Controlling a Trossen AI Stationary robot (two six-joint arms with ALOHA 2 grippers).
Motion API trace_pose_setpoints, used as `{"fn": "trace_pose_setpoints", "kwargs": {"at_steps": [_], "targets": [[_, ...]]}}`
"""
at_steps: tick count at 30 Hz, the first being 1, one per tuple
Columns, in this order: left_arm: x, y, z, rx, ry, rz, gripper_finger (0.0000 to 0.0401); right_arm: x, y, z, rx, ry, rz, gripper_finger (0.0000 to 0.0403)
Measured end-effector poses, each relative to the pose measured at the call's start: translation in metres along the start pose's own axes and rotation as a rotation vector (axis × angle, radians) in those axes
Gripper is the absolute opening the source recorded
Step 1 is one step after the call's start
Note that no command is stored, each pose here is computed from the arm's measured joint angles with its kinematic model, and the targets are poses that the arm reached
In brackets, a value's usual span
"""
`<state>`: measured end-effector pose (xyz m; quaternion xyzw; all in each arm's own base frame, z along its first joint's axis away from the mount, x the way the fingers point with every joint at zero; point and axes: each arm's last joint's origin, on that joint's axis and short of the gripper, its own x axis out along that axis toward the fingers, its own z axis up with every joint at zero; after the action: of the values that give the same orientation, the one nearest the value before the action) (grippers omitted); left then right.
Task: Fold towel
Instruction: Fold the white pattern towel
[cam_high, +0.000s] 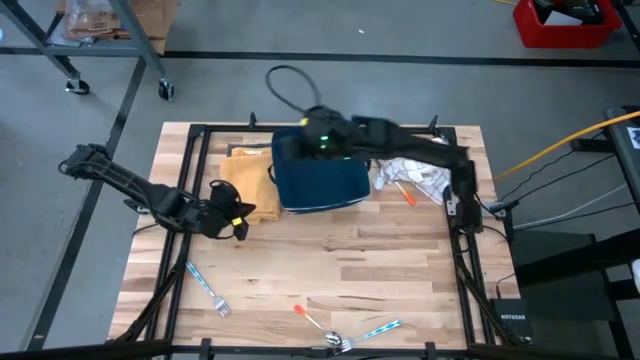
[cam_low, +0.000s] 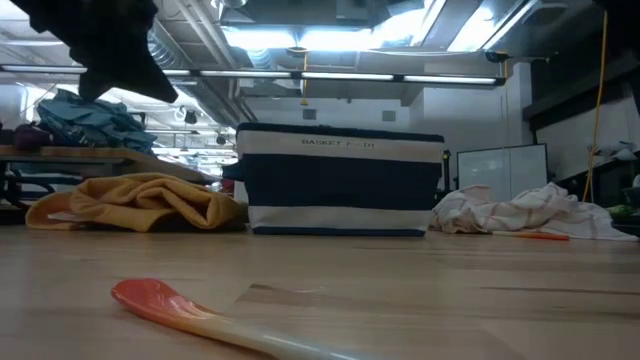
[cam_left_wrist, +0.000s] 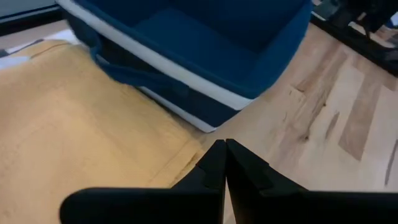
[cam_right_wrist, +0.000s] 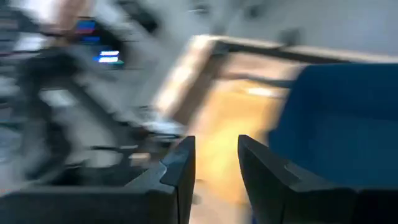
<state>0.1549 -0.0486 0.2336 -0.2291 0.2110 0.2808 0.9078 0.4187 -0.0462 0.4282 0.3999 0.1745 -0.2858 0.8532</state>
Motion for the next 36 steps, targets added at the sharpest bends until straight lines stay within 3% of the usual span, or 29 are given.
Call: {"fn": "trace_pose_setpoints", "kwargs": {"at_steps": [4,9,14,20,36], "targets": [[0.0,-0.001,0.0,0.017,-0.001,-0.004,0.0003,-0.045,-0.025,0.003,-0.071,0.027,-0.252,0.0124],[0.0,-0.001,0.0,0.016,-0.002,-0.005,0.0003,-0.078,-0.051,-0.003,-0.08,0.139,-0.491,0.0124],[0.0,-0.001,0.0,0.017,-0.001,-0.005,0.0004,-0.074,-0.057,-0.005,-0.124,0.172,-0.5,0.0124],[0.001,-0.001,-0.001,0.023,0.013,-0.01,0.0004,-0.055,-0.088,0.002,-0.124,0.208,-0.64,0.0124],[0.001,-0.002,-0.002,0.085,0.023,-0.018,0.0004,0.003,-0.238,0.007,-0.024,0.651,-0.995,0.0124]]}}
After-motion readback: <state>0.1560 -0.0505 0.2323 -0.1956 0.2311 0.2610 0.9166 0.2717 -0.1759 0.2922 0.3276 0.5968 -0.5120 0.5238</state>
